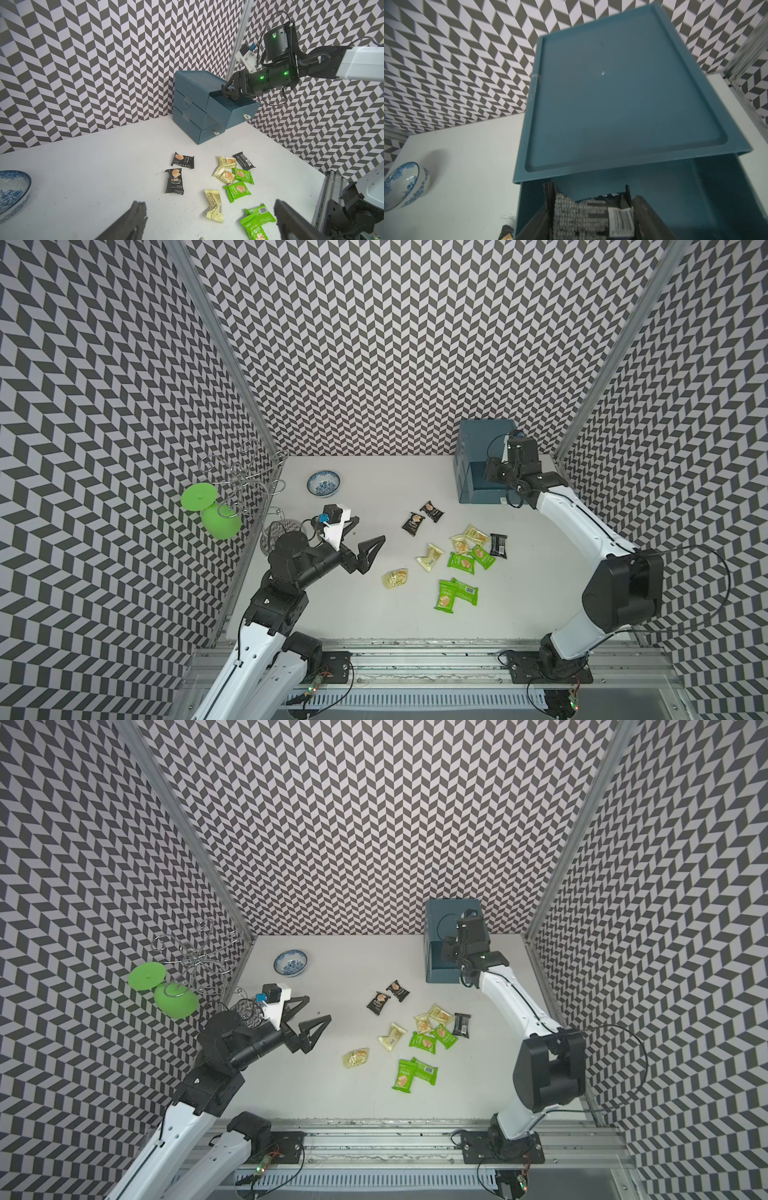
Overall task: Place the cookies into the drawer by color
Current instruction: Place the cookie in the drawer.
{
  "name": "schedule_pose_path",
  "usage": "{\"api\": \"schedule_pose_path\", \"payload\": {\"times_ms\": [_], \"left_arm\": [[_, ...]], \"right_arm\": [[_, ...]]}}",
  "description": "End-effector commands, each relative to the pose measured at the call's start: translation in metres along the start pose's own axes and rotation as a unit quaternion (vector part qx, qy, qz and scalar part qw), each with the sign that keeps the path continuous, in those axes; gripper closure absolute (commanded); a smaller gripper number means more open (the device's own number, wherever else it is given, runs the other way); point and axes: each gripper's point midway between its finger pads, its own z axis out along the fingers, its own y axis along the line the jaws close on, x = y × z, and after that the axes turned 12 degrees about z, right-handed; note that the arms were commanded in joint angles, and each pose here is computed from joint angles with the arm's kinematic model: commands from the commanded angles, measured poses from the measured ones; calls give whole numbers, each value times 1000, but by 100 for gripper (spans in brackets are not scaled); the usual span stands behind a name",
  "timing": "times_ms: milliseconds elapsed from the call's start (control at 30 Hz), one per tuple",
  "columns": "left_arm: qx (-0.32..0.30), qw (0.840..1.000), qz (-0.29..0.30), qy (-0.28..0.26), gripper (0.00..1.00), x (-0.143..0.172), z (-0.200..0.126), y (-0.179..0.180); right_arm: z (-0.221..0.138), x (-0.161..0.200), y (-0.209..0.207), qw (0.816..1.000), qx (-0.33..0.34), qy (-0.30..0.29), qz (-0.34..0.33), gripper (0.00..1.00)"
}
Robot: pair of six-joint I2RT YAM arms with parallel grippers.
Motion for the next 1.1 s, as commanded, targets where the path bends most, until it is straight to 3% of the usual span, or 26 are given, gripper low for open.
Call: {"api": "schedule_pose_path", "payload": {"times_ms": [0,167,300,500,667,833,1067], "left_arm": [[-8,1000,7,-4,1,-3,-1,3],[-9,1000,7,-3,0,-2,-1,3],[-9,1000,8,-3,1,-3,-1,3],[-10,1000,6,-3,1,-2,-1,4],[-11,1000,7,-4,0,-2,-2,4],[-13,1000,6,-2,0,-2,-1,5],[-12,1000,5,-1,0,-1,-1,6]], "right_arm": [[9,11,-4,1000,4,18,-8,40],[16,16,-9,999,18,25,-9,37],[19,16,-9,999,23,28,-7,29],[5,0,0,1000,8,11,0,23],[-32,-32,19,999,-31,-31,7,21],[-90,-63,36,993,-76,-93,18,21],[-158,-63,27,985,-105,-131,32,20]]}}
